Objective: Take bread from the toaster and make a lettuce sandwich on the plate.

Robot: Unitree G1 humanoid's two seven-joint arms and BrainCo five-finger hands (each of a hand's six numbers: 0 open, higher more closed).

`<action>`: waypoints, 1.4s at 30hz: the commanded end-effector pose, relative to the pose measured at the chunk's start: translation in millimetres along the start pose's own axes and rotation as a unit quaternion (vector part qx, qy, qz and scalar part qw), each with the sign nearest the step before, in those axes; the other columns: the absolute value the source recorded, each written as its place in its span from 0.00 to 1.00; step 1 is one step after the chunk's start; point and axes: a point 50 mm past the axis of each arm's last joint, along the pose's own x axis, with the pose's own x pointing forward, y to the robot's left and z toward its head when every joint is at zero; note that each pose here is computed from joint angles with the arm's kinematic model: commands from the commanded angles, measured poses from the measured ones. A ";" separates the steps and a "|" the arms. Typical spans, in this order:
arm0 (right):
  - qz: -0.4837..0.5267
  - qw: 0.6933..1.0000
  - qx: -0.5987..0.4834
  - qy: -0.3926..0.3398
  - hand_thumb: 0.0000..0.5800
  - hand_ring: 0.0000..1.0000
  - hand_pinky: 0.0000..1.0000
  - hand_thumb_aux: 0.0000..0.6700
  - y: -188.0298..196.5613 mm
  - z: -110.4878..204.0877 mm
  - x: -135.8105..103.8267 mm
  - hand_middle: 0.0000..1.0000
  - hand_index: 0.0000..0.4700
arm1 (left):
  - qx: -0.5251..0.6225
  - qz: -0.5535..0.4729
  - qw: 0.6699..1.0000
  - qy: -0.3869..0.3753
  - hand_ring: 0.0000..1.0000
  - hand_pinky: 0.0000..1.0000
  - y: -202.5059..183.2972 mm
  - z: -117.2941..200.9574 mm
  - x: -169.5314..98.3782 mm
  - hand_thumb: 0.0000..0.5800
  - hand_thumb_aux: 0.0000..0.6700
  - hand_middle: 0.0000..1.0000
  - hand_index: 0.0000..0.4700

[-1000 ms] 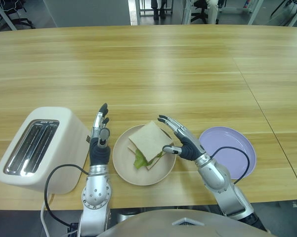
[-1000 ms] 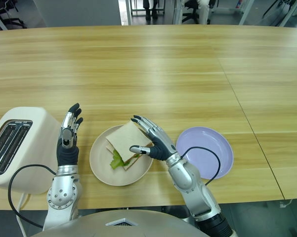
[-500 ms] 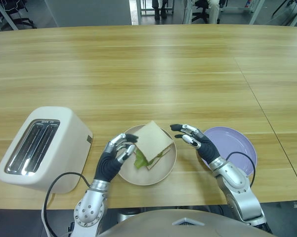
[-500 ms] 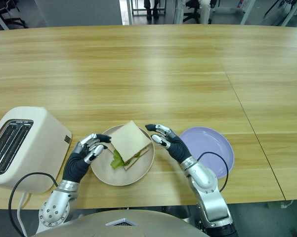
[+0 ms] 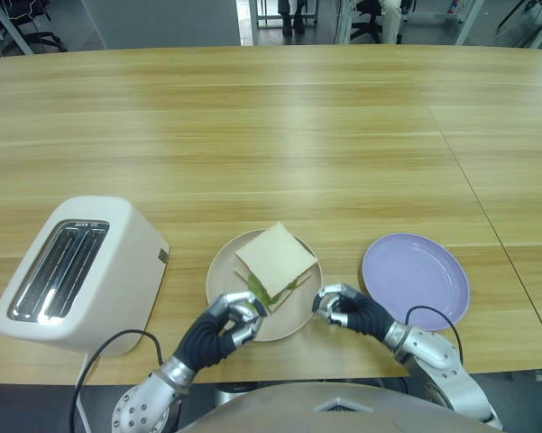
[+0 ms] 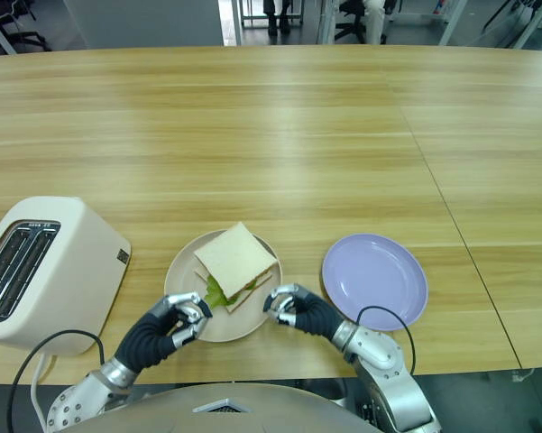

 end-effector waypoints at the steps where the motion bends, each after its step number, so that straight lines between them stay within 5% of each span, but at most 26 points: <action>1: 0.021 0.999 0.027 0.035 1.00 1.00 1.00 1.00 7.2 -11.9 0.1 1.00 0.98 | -0.013 -0.023 0.999 0.043 1.00 1.00 -2.4 -15.9 -7.7 1.00 1.00 1.00 0.98; 20: 0.044 0.989 0.069 0.122 1.00 1.00 1.00 1.00 19.3 -25.9 3.5 1.00 0.98 | -0.034 -0.096 0.979 0.178 1.00 1.00 -4.2 -49.8 -25.0 1.00 1.00 1.00 0.98; 42: -0.050 0.982 0.089 0.159 1.00 1.00 1.00 1.00 -8.4 -36.1 33.5 1.00 0.98 | 0.000 -0.066 0.969 0.237 1.00 1.00 -1.9 -57.7 12.3 1.00 1.00 1.00 0.98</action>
